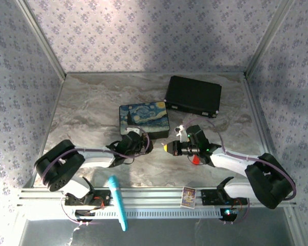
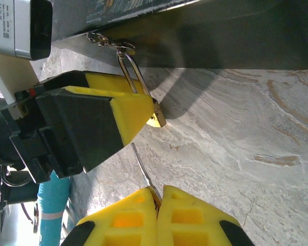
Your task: Unlock the padlock with the key
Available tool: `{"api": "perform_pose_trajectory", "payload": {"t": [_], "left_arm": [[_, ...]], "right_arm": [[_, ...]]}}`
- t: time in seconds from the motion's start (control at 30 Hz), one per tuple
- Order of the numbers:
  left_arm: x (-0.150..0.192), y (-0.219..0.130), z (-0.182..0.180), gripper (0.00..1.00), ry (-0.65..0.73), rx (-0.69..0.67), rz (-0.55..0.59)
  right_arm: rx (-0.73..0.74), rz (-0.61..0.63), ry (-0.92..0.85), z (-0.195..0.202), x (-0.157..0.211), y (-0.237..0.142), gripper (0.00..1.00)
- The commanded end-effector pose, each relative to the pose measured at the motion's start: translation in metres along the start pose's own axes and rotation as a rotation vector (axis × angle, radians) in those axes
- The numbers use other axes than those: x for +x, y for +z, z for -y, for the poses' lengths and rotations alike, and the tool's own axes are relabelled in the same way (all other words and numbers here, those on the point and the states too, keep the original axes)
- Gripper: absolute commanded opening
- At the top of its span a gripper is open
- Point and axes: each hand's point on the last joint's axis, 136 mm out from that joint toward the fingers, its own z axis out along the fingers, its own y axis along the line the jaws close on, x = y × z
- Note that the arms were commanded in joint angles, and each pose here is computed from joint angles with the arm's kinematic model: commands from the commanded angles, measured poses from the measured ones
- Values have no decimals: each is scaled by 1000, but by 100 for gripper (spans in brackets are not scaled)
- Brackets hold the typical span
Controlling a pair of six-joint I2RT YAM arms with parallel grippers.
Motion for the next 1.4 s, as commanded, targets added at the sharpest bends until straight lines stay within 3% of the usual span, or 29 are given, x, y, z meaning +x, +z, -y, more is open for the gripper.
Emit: {"api": "perform_pose_trajectory", "payload": {"t": [0.0, 0.13, 0.33, 0.37, 0.43, 0.77, 1.1, 1.27, 1.37], "left_arm": [[-3, 5, 5, 58, 1, 11, 28], [3, 9, -3, 48, -24, -13, 23], [8, 13, -7, 45, -39, -30, 4], [8, 13, -7, 40, -44, -31, 5], [10, 14, -9, 0, -55, -38, 1], [14, 15, -13, 0, -118, -53, -6], [5, 9, 1, 0, -326, 21, 25], [-4, 3, 9, 5, -356, 33, 41], [-3, 4, 9, 14, -366, 34, 34]], "right_arm": [[13, -10, -16, 1, -1, 5, 0], [7, -21, -8, 1, 1, 11, 0], [-1, -42, -3, 1, 6, 19, 0], [-1, -43, -1, 1, 6, 19, 0], [-2, -44, 1, 1, 7, 21, 0], [-18, -45, 24, 1, 10, 25, 0], [-128, -56, 187, -6, 13, 44, 0], [-190, -86, 245, -9, 18, 52, 0], [-176, -97, 264, -3, 22, 54, 0]]}}
